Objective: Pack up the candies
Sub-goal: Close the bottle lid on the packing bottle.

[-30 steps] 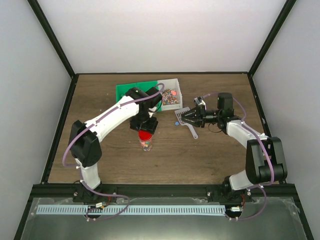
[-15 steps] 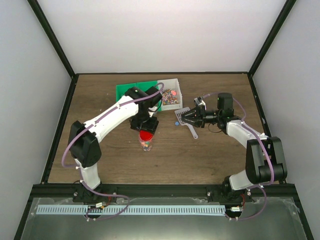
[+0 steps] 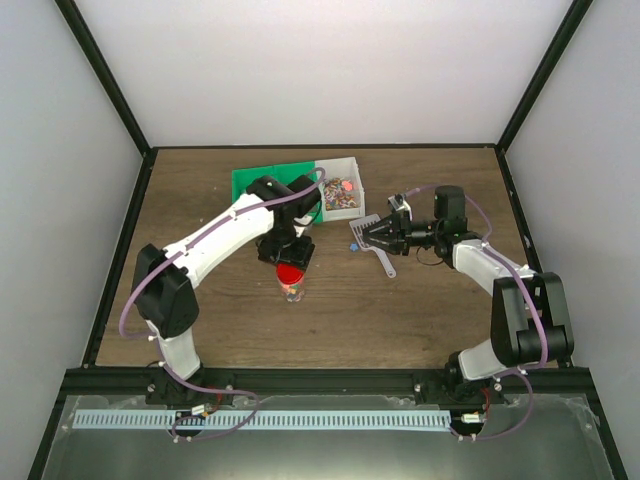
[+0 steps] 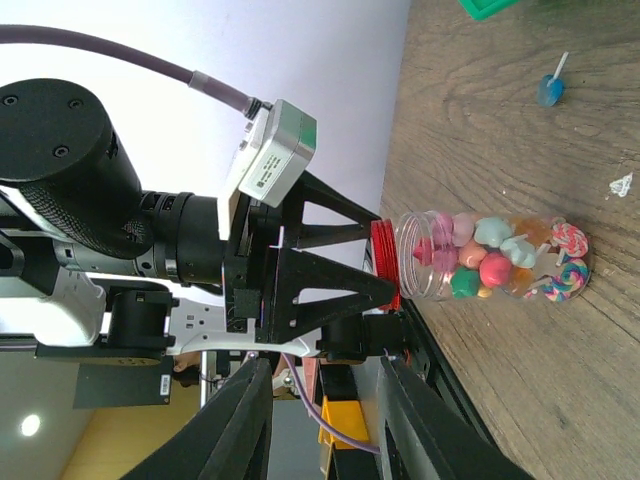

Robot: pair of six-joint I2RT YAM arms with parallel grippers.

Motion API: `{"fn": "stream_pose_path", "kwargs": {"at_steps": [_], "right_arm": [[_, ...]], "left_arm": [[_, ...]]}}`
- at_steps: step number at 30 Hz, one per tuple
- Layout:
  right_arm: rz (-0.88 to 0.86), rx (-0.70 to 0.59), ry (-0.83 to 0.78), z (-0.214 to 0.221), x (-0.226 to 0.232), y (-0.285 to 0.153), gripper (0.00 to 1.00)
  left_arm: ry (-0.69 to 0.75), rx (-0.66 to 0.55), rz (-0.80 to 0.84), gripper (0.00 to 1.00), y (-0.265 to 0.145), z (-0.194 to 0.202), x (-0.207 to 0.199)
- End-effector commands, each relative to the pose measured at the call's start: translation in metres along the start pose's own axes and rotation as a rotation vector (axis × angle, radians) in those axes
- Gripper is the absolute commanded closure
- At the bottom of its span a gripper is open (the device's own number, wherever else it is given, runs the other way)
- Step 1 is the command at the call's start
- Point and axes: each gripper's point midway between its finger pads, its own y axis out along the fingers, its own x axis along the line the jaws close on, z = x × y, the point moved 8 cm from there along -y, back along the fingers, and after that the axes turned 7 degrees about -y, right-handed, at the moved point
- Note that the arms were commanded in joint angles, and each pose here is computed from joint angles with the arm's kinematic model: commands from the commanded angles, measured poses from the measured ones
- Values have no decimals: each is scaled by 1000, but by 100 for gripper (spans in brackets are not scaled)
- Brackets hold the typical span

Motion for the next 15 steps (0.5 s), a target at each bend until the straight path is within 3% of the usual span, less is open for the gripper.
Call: {"fn": "stream_pose_path", "kwargs": {"at_steps": [1,15], "right_arm": [[-12,2,-29,-8,6,-2,69],[-9,1,-32,-5,7,-3,69]], "left_arm": [[5,-10,-16,33,-5,6,4],[1,-15,-34,33,-2,1,4]]}}
